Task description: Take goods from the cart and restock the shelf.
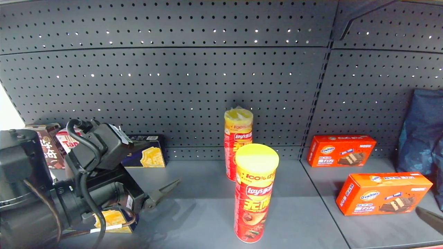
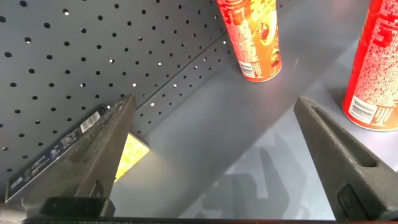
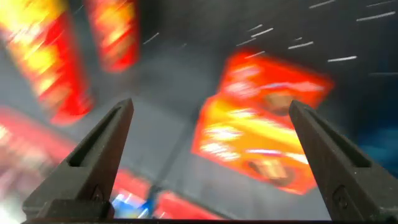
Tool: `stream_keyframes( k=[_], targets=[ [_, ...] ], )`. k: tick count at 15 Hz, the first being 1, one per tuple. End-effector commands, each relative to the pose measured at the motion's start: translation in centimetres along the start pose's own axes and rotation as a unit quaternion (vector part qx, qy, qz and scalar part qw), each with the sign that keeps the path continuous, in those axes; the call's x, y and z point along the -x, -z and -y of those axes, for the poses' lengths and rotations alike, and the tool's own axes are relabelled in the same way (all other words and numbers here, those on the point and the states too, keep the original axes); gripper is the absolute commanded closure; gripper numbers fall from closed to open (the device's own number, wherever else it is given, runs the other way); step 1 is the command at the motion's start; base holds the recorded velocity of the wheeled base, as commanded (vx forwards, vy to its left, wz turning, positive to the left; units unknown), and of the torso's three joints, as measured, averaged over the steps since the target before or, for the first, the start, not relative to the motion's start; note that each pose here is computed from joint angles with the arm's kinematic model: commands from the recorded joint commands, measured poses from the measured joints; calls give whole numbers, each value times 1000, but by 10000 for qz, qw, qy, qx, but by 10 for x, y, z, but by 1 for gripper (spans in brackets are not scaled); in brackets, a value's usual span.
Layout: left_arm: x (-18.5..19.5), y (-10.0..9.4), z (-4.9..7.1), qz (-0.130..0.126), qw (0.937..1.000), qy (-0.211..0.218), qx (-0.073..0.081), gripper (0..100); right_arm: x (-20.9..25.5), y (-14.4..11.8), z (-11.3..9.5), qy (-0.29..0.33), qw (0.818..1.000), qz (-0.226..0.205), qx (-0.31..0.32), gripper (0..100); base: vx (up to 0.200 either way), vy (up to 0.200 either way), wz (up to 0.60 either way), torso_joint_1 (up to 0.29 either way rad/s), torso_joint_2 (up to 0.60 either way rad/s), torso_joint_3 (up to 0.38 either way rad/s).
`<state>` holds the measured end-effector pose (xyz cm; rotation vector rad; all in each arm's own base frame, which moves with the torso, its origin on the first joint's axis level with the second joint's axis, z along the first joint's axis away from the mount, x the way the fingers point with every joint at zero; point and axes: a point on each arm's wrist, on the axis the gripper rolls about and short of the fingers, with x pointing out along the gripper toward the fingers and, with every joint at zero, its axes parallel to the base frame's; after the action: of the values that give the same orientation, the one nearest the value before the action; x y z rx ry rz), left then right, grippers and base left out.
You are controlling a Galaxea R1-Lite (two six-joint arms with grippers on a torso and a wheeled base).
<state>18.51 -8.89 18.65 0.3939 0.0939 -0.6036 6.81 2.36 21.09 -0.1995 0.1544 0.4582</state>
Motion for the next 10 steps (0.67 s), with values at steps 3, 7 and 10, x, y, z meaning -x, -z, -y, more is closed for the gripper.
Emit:
stream_keyframes(
  k=[3,7,10],
  targets=[
    [0,3,0,-52,10000,5,10,0,-51,-3,-7,-515,9972,-529,78,0,0,0,0,0,0,0],
    [-7,8,1,-186,9998,58,23,0,-77,1,-20,-630,9930,-980,191,0,0,0,0,0,0,0],
    [-16,9,1,-176,9998,87,-5,0,-100,3,-35,-798,9910,-1064,168,0,0,0,0,0,0,0]
  ],
)
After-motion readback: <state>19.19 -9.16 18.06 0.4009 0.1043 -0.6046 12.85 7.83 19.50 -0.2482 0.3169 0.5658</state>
